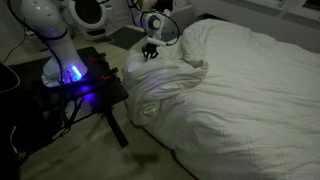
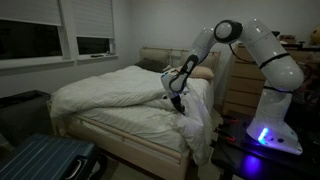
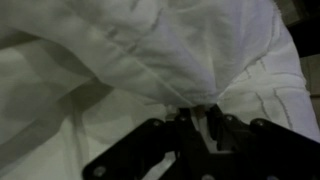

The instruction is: Uncover the beddings on the bottom right corner of the bed

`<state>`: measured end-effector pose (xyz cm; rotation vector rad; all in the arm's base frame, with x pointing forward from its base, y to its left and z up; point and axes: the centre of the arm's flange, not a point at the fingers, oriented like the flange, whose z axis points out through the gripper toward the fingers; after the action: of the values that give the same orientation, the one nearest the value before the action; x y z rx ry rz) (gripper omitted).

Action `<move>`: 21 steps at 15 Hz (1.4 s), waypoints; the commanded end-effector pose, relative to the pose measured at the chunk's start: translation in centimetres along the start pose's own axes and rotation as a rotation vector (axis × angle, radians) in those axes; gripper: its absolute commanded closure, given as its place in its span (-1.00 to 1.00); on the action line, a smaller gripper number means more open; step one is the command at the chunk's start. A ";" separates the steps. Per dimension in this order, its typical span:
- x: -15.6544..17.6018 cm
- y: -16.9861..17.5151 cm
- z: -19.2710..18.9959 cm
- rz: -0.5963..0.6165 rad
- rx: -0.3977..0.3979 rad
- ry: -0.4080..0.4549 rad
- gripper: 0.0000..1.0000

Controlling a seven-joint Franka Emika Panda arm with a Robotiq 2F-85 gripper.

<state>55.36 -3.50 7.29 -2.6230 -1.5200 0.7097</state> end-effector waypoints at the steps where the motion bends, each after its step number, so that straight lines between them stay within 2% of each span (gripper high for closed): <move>1: 0.0 0.7 -0.6 0.141 0.038 -0.136 1.00; 5: -2.7 1.4 0.1 0.304 0.042 -0.273 0.97; 7: -5.5 1.9 0.2 0.393 0.045 -0.328 0.97; 11: -15.9 4.3 -1.0 0.604 0.053 -0.394 0.97; 13: -20.7 5.5 -2.2 0.714 0.063 -0.388 0.97; 18: -32.6 8.5 -7.7 0.967 0.106 -0.282 0.97; 21: -37.8 9.5 -11.4 1.107 0.128 -0.205 0.97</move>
<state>50.69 -34.57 23.81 -3.1526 -0.0879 1.1388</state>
